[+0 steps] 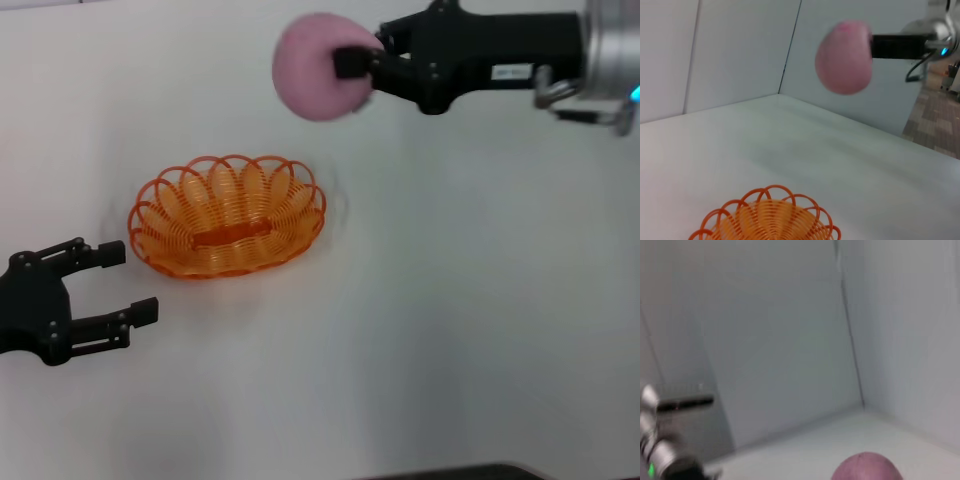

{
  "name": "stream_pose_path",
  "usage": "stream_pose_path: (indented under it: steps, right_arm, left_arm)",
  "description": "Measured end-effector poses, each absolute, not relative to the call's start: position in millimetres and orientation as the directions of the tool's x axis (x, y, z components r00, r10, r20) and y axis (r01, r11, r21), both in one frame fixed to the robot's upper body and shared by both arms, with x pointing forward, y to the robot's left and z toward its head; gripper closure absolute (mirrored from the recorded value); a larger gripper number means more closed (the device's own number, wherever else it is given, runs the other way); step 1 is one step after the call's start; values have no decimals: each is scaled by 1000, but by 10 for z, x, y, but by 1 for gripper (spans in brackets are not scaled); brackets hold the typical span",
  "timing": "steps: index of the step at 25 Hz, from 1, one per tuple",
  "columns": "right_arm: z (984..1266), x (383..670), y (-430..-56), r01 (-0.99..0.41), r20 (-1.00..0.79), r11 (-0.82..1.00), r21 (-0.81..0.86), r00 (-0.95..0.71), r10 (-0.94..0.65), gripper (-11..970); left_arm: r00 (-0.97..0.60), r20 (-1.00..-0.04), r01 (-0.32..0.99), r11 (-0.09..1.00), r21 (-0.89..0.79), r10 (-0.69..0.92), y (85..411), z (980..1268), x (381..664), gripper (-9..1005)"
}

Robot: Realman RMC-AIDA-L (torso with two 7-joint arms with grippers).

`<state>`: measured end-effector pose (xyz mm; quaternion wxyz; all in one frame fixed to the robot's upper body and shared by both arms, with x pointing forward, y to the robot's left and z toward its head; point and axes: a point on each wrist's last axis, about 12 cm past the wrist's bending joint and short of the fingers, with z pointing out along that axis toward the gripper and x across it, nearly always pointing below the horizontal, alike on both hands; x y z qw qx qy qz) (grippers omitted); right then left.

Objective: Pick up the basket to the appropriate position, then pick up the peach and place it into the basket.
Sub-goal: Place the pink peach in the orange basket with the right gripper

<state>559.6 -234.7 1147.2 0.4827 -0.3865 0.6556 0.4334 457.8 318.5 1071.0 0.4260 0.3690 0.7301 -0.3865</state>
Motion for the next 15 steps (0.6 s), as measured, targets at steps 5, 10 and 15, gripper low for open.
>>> stream_pose_path:
  steps: [5, 10, 15]
  right_arm:
    - [10962, 5541, -2183, -917, -990, 374, 140, -129, 55, 904]
    - [10701, 5520, -1909, -904, -993, 412, 115, -101, 56, 904]
    - [10613, 5563, -1692, -910, -995, 406, 84, -99, -14, 904]
  left_arm:
    - [-362, -909, 869, 429, -248, 207, 3182, 10716, 4585, 161]
    - [-361, -910, 869, 427, -249, 205, 3173, 10715, 4590, 161]
    - [-362, -910, 869, 426, -252, 202, 3166, 10711, 4591, 162]
